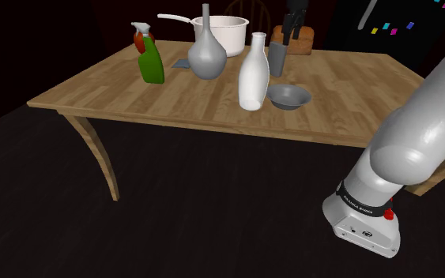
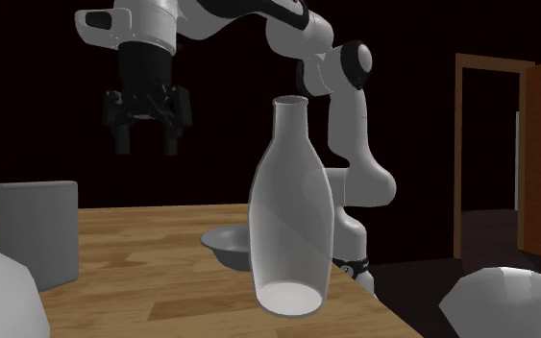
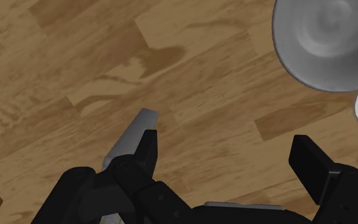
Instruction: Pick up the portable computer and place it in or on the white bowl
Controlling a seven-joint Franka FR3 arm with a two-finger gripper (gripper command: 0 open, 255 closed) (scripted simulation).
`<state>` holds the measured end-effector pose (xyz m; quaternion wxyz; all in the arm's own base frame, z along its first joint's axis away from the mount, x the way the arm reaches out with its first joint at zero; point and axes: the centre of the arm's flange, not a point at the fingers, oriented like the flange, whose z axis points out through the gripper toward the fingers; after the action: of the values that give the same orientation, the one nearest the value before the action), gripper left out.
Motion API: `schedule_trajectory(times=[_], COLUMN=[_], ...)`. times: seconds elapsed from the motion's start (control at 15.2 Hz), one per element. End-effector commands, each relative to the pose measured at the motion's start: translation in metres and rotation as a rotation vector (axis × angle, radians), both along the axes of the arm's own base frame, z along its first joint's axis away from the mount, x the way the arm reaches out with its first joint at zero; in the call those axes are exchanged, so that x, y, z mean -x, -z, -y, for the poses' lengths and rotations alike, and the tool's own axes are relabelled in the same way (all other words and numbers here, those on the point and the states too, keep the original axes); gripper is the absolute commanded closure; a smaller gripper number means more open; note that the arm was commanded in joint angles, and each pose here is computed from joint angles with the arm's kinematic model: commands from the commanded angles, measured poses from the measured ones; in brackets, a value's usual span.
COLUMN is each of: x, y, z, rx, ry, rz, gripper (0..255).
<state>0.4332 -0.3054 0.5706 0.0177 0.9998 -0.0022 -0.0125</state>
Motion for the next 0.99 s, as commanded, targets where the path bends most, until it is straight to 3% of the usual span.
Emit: schedule_trajectory(times=[0.0, 0.4, 0.92], x=[-0.013, -0.050, -0.050], y=[0.003, 0.012, 0.052], z=[0.023, 0.094, 0.097], rx=[-0.003, -0.016, -0.016], ry=[-0.003, -0.006, -0.006], rz=[0.002, 0.006, 0.006], gripper=[0, 0, 0])
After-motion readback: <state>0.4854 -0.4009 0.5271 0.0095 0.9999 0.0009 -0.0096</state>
